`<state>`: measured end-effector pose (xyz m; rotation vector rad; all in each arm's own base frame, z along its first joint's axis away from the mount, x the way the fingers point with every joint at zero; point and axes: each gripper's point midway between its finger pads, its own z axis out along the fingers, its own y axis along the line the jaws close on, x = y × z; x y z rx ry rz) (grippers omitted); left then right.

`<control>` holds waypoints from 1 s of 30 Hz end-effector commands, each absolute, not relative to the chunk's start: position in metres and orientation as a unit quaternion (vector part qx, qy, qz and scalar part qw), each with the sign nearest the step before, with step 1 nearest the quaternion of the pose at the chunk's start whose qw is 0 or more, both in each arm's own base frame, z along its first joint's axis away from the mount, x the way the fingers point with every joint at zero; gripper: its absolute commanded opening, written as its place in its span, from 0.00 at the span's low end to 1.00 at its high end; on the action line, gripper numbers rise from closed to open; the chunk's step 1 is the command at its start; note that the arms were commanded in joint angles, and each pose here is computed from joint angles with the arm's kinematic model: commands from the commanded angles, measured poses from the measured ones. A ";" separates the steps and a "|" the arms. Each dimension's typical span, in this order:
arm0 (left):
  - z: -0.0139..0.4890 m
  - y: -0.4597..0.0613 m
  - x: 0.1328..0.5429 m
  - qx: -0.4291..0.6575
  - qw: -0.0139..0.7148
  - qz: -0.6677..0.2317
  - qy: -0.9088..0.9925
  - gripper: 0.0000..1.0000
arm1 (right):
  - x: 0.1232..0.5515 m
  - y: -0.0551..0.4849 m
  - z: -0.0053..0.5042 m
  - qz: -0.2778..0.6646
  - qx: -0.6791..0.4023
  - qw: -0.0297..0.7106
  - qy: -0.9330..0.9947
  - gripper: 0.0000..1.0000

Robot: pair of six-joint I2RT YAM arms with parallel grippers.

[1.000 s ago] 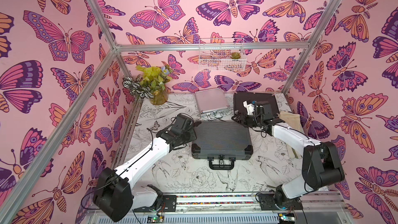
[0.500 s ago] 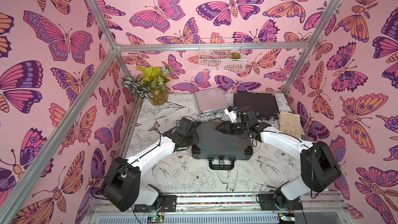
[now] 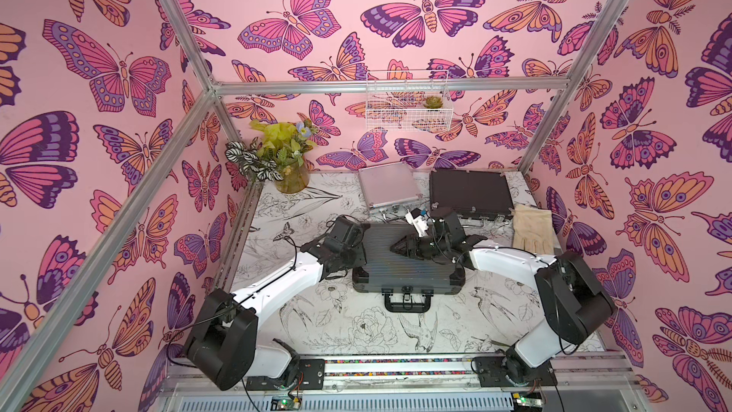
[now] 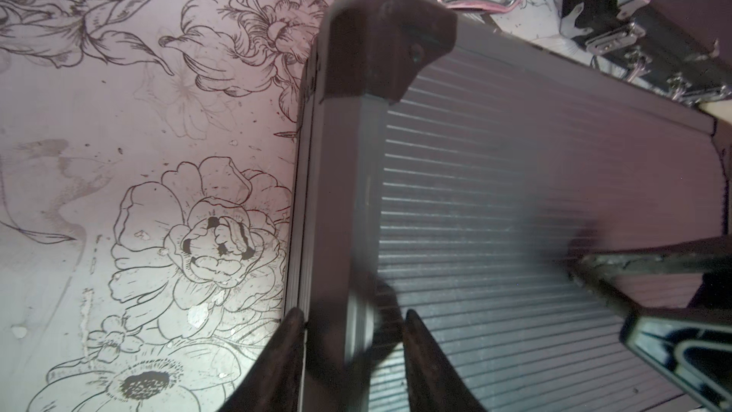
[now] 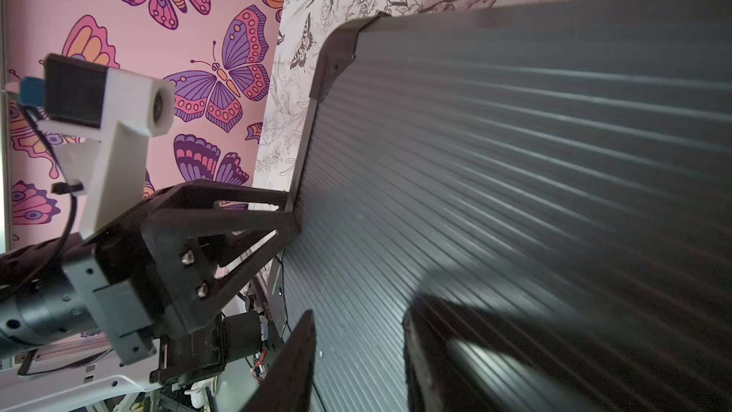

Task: Close the poker set cases
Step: Close the lid of the poker set case.

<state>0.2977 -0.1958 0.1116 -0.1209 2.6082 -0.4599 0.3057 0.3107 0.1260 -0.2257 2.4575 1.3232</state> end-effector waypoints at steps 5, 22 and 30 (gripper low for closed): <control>0.151 -0.238 0.277 0.047 0.246 -0.189 0.950 0.53 | 0.299 0.294 0.093 0.428 -0.057 0.139 0.891 0.39; 0.112 -0.317 0.196 0.132 0.149 -0.242 0.950 0.60 | 0.320 0.273 0.085 0.422 -0.019 0.145 0.895 0.37; 0.084 -0.316 0.174 0.109 0.107 -0.250 0.956 0.62 | 0.321 0.271 0.087 0.412 -0.022 0.148 0.899 0.37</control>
